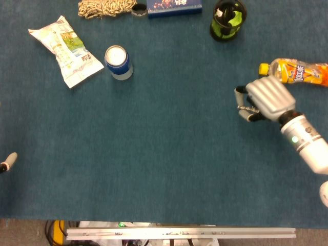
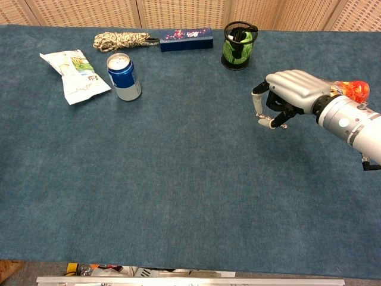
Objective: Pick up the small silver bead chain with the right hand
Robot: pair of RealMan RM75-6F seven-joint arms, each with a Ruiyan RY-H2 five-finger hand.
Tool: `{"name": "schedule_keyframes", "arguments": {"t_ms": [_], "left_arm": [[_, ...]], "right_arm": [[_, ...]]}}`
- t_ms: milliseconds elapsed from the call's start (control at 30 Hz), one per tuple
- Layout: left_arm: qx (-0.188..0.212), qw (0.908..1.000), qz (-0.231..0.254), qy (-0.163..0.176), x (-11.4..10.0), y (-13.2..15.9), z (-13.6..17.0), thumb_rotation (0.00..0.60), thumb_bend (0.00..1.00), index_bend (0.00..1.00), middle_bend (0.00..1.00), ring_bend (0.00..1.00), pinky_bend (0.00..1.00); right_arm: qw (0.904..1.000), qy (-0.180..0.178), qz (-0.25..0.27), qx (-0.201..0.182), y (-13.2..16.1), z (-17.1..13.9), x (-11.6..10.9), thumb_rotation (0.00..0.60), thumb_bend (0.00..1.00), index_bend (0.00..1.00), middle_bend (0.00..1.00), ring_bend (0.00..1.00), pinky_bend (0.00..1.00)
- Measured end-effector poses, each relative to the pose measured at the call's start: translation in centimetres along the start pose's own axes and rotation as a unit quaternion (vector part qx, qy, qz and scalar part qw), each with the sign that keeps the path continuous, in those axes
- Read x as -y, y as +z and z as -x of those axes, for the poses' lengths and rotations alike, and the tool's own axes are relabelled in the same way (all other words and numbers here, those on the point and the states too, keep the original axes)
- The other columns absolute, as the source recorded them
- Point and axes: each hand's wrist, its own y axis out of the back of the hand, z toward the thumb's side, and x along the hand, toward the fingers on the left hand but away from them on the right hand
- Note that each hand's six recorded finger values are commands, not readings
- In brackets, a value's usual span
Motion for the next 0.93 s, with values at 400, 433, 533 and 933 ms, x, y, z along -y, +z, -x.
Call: {"name": "schedule_keyframes", "arguments": {"t_ms": [400,433,533,933], "left_arm": [[-0.003,1.0000,0.000,-0.002,0.1,0.1,-0.2,0.600,0.17,0.02,0.04,0.03,0.00],[-0.004,1.0000,0.000,-0.003,0.2,0.1,-0.1,0.600,0.17,0.02,0.04,0.03,0.00],[-0.005,1.0000,0.000,-0.004,0.2,0.1,-0.1,0.600,0.17,0.02,0.04,0.03,0.00],[-0.007,1.0000,0.001,-0.004,0.2,-0.1,0.0,0.600,0.17,0.02,0.04,0.03,0.00]], "right_arm": [[0.9995,-0.008,0.008,0.030,-2.7,1.6,0.4,0.600,0.39,0.64,1.00,1.00,1.00],[0.9995,-0.008,0.008,0.030,-2.6,1.9,0.5,0.600,0.39,0.64,1.00,1.00,1.00],[0.9995,-0.008,0.009,0.030,-2.6,2.4,1.0,0.600,0.39,0.64,1.00,1.00,1.00],[0.9994,-0.008,0.015,0.029,-2.2,3.5,1.5,0.600,0.39,0.64,1.00,1.00,1.00]]}}
